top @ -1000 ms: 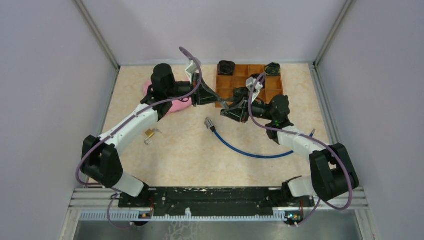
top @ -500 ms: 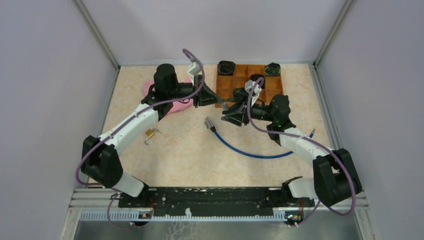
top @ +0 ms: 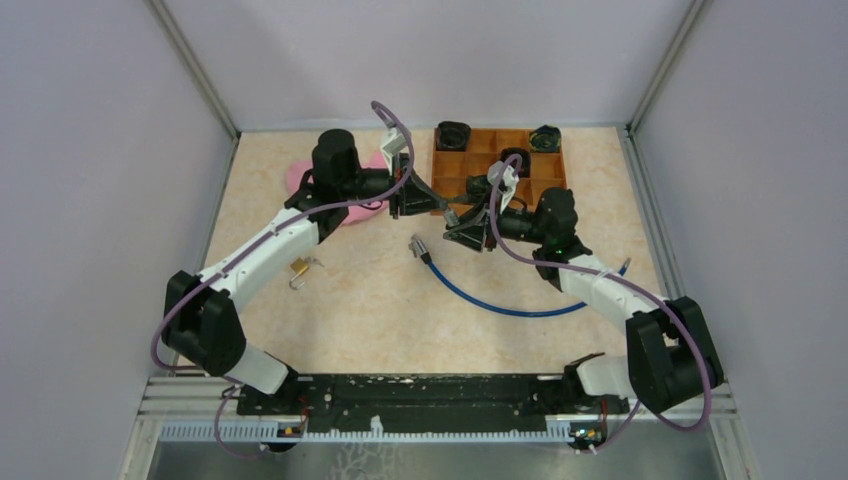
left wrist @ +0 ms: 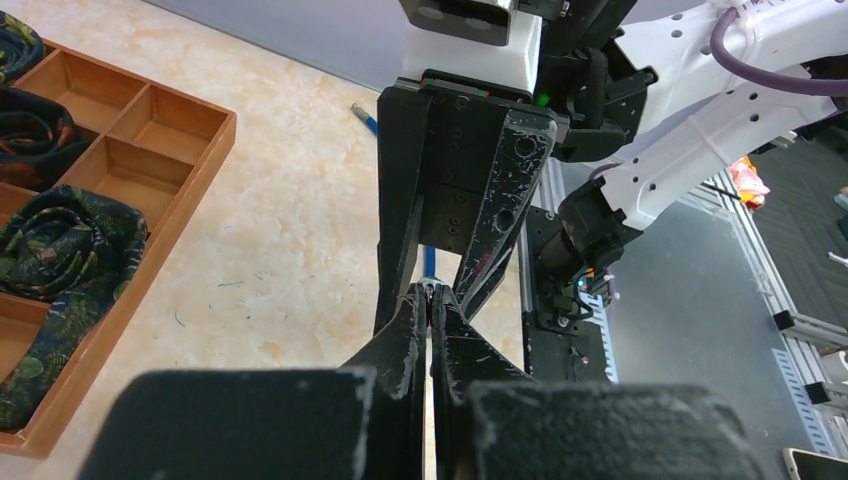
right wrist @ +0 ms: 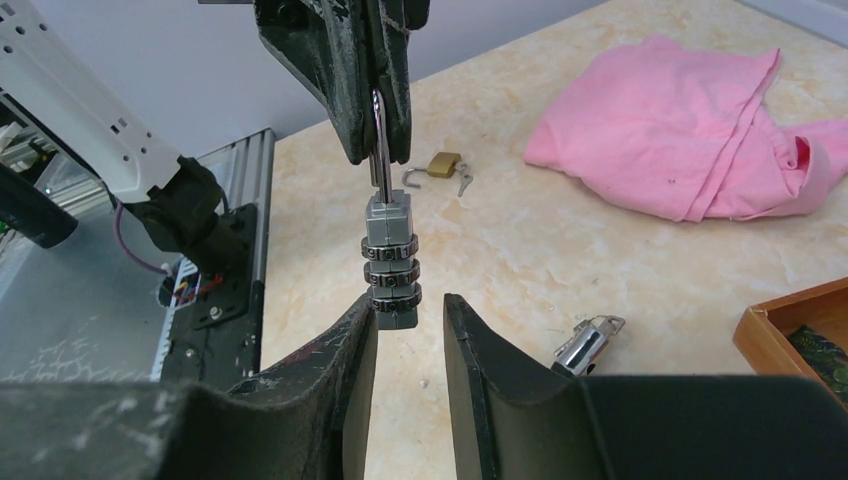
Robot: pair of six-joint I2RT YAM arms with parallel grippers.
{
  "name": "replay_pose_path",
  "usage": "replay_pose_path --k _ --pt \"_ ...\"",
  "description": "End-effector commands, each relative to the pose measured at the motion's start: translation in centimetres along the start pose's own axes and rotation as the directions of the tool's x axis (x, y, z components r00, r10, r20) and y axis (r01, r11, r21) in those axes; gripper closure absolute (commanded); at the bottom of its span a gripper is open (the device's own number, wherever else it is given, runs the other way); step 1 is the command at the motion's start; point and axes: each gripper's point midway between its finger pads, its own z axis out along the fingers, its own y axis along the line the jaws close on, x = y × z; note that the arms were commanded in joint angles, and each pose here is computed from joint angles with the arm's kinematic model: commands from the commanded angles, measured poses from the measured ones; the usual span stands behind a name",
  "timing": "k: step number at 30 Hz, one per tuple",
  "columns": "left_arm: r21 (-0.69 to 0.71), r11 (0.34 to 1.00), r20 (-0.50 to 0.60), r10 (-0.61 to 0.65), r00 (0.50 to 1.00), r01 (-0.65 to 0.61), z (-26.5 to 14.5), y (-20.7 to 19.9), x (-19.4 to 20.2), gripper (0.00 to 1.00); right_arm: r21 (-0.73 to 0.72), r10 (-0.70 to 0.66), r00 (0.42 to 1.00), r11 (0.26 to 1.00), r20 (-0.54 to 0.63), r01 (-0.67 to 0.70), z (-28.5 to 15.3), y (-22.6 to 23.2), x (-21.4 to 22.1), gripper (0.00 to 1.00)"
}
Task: Lock with the key
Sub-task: Lock the lock.
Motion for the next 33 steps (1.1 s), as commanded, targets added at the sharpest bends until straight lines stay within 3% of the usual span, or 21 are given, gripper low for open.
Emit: replay_pose_path --k 1,11,21,26,33 --pt "0.009 0.998 0.023 0.055 0.998 -0.055 -0.1 -1.0 -1.6 1.0 -0.029 -0.112 0.992 0.993 0.059 0.114 0.4 1.1 -3.2 0.68" --pt "0.008 0.999 0.019 0.051 0.999 -0.051 0.0 -1.0 -1.3 1.0 -0.054 -0.114 0.99 0.991 0.085 0.119 0.3 1.9 -3.8 0.64" --pt "0.011 0.999 0.017 0.049 0.999 -0.049 0.0 -1.1 -1.1 1.0 -0.05 -0.12 0.99 0.991 0.08 0.124 0.3 1.7 -3.4 0.73" --pt "0.012 0.999 0.018 0.046 0.999 -0.046 -0.1 -1.2 -1.1 1.0 -0.053 -0.132 0.989 0.989 0.071 0.136 0.0 1.7 -2.9 0.67" --pt "0.013 0.999 0.019 0.045 0.999 -0.045 0.0 -1.2 -1.1 1.0 -0.051 -0.146 0.987 0.987 0.072 0.15 -0.3 1.7 -2.8 0.68"
